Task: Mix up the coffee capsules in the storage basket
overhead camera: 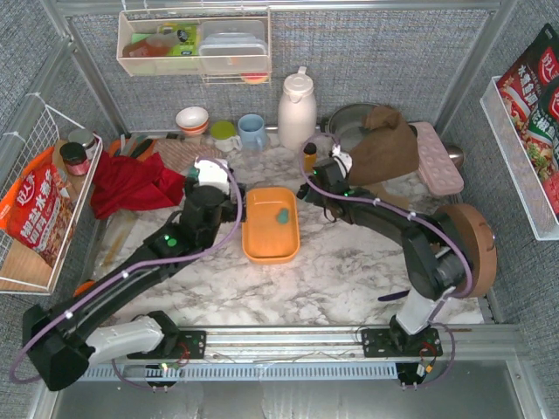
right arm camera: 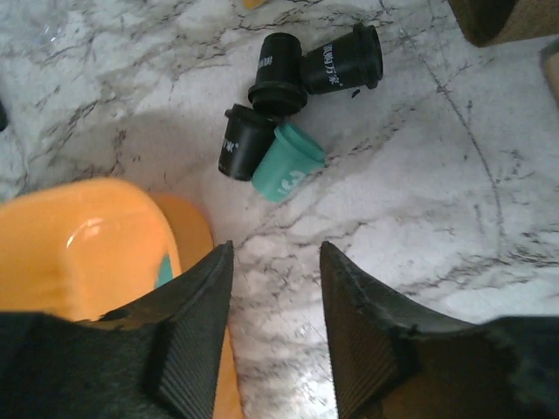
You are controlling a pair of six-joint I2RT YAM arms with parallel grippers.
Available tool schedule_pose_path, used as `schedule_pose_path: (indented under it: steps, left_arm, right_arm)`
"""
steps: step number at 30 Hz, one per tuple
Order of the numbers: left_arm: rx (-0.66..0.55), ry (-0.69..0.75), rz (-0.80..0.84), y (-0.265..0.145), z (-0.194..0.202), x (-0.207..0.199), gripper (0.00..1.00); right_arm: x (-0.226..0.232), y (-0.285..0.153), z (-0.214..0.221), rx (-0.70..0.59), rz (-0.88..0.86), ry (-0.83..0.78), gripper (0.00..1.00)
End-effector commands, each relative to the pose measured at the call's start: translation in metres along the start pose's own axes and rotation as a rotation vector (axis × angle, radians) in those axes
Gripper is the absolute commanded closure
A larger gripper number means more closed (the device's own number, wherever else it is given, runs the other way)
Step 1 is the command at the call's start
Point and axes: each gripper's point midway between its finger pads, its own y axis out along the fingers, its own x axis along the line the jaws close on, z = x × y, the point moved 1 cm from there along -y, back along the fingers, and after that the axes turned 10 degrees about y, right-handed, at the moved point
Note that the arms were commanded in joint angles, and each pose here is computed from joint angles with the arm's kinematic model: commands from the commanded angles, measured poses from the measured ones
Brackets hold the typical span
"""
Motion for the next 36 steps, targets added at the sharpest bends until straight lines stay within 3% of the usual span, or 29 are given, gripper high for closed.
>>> schedule_pose_path:
  steps: [1,8,15,23,36]
  left_arm:
    - [-0.017,0.133,-0.005,-0.018,0.014,0.019,0.01]
    - [-0.257,0.050,0.031,-0.047,-0.004,0.032,0.01]
    - [-0.363,-0.004,0.000,-0.071,-0.017,0.051,0.01]
    - [-0.358,0.014,-0.008,-0.073,-0.015,0.054,0.01]
    - [-0.341,0.016,0.011,-0.070,-0.012,0.049,0.01]
  right_arm:
    - [-0.009,0.023,0.008,0.016,0.132,0.119,0.57]
    - [-0.012,0.052,0.021,0.073,0.250,0.127,0.59]
    - [-0.009,0.066,0.021,0.071,0.258,0.115,0.58]
    - [0.001,0.077,0.024,0.093,0.221,0.098,0.52]
    - [-0.007,0.095,0.025,0.079,0.264,0.106,0.50]
